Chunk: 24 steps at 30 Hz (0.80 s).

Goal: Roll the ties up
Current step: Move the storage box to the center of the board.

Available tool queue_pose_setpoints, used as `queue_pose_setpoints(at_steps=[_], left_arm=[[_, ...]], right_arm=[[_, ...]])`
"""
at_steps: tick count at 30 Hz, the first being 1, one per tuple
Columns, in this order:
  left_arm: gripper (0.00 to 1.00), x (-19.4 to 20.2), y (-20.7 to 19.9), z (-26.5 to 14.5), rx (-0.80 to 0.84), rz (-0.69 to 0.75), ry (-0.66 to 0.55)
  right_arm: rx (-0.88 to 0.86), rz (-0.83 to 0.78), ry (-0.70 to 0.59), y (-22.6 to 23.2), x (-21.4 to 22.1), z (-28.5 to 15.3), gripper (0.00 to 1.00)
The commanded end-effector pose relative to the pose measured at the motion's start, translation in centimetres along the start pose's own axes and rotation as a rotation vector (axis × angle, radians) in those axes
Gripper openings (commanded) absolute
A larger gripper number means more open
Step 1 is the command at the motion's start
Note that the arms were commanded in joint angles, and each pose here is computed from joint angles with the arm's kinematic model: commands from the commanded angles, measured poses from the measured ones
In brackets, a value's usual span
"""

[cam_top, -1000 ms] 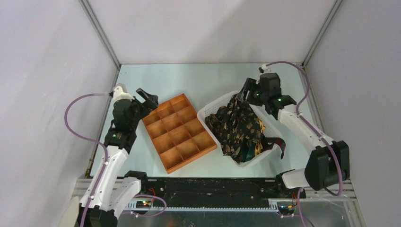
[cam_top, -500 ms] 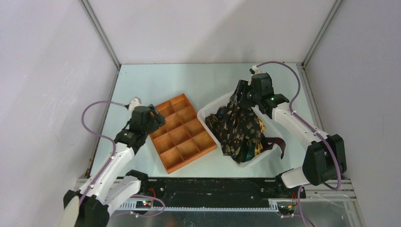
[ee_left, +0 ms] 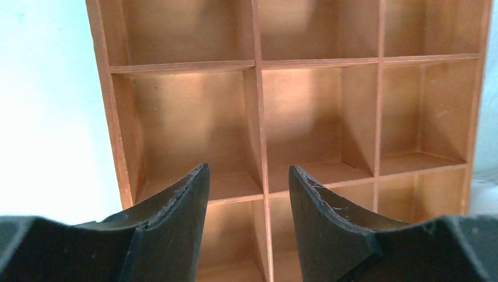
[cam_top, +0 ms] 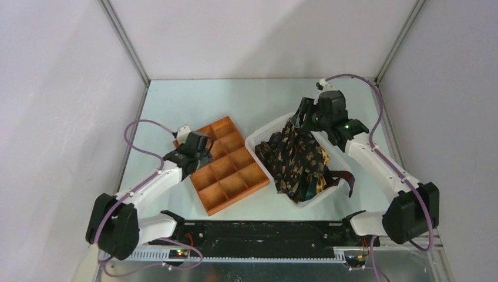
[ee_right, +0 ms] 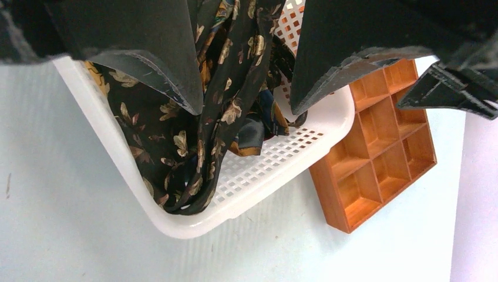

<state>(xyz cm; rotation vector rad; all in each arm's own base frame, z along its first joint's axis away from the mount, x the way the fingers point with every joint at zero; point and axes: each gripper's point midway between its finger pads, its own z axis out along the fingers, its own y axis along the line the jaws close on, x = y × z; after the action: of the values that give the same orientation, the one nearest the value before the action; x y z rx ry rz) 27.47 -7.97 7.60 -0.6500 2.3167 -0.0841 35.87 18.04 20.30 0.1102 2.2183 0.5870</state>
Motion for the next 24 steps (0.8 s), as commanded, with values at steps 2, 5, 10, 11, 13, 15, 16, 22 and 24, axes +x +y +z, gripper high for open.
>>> queue_pose_setpoints(at_steps=[2, 5, 10, 11, 13, 15, 16, 22, 24], left_arm=[[0.58, -2.0, -0.9, 0.9, -0.038, -0.006, -0.061], [0.59, -2.6, -1.1, 1.5, -0.056, 0.016, -0.066], [0.55, -3.0, -1.4, 2.9, -0.080, 0.041, -0.052], [0.53, -3.1, -1.3, 3.1, -0.082, 0.040, -0.048], [0.49, -2.9, -1.1, 3.6, -0.087, 0.042, -0.034], [0.46, -2.6, -0.9, 4.2, -0.093, 0.045, -0.018], [0.45, -2.6, -0.8, 4.4, -0.092, 0.044, -0.016], [0.37, -1.2, -1.4, 5.8, -0.069, 0.066, 0.035], [0.32, -1.2, -1.5, 6.3, -0.064, 0.073, 0.037]], right_arm=[[-0.017, -0.048, -0.096, 1.1, -2.7, -2.3, 0.59], [-0.017, -0.054, -0.099, 1.1, -2.7, -2.5, 0.59], [-0.019, -0.060, -0.100, 1.1, -2.7, -2.7, 0.59], [-0.018, -0.061, -0.098, 1.1, -2.7, -2.7, 0.59], [-0.018, -0.065, -0.101, 1.1, -2.7, -2.9, 0.59], [-0.020, -0.067, -0.104, 1.2, -2.8, -3.0, 0.59], [-0.021, -0.068, -0.107, 1.2, -2.9, -3.1, 0.59], [-0.018, -0.072, -0.113, 1.1, -3.0, -3.4, 0.59], [-0.014, -0.072, -0.112, 1.1, -3.0, -3.4, 0.59]])
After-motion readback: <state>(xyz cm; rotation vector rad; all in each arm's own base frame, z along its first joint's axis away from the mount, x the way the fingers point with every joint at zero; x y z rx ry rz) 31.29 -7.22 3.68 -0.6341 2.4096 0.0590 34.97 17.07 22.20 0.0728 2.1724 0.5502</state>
